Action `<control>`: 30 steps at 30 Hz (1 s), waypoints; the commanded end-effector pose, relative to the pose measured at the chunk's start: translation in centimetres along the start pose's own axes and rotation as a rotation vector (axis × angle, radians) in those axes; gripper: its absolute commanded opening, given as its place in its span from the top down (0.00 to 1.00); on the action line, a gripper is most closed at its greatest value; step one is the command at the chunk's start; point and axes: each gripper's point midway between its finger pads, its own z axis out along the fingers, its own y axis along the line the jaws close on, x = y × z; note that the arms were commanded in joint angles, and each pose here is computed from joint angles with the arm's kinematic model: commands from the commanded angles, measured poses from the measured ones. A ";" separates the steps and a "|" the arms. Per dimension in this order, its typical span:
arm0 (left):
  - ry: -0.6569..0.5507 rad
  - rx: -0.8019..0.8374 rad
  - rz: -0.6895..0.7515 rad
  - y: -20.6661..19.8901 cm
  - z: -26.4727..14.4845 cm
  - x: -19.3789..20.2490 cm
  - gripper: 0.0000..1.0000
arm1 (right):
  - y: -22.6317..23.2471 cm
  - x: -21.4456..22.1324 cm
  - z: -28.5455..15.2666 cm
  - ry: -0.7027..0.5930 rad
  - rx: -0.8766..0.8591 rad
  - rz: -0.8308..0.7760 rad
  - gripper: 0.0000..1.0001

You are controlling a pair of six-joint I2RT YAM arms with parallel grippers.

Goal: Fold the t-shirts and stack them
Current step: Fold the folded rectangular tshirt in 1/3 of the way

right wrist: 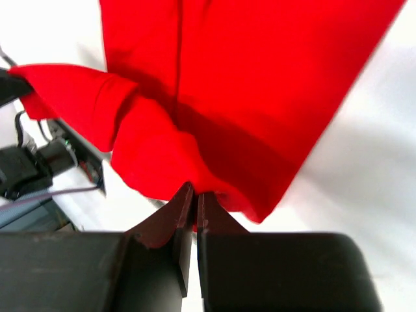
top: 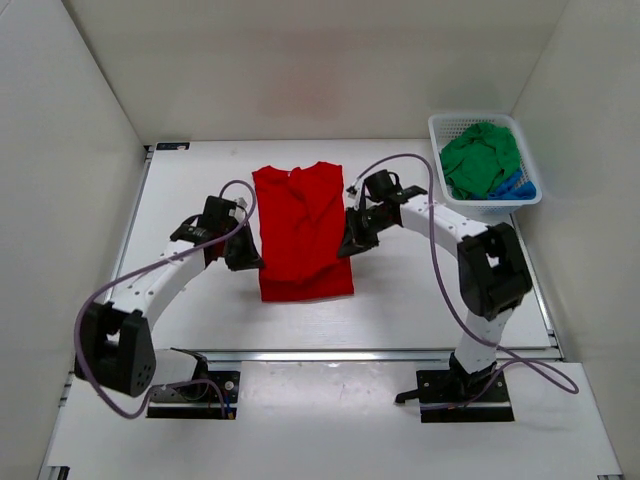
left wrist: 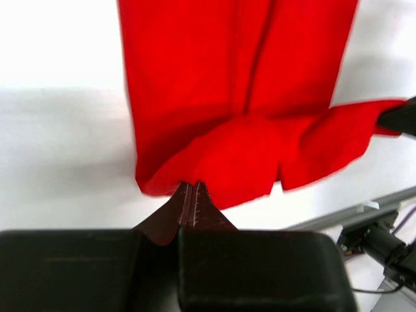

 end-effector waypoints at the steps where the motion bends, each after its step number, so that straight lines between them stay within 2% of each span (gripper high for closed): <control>1: -0.064 0.050 0.045 -1.4 0.2 -3.3 1.00 | -0.7 -1.9 -0.4 0.028 -0.001 -0.035 1.00; 6: -0.074 0.040 0.005 -0.7 2.1 -5.5 1.00 | -1.8 -5.5 0.5 0.027 0.014 -0.033 1.00; 19: -0.094 0.042 -0.040 -0.3 5.8 -10.1 1.00 | -3.8 -11.4 1.2 -0.009 0.008 -0.024 1.00; 21: -0.110 0.047 -0.060 -0.3 6.2 -11.1 0.95 | -4.2 -12.6 1.1 -0.024 0.016 -0.029 0.99; 23: -0.147 0.066 -0.099 -0.2 6.3 -13.1 0.72 | -4.1 -14.0 1.1 -0.039 0.013 -0.033 0.87; 25: -0.187 0.083 -0.142 0.0 6.4 -15.1 0.61 | -3.4 -15.8 0.9 -0.080 -0.018 -0.036 0.78; 30: -0.356 0.231 -0.308 -0.6 4.5 -21.1 0.57 | -2.2 -21.3 -2.7 -0.279 -0.040 -0.045 0.63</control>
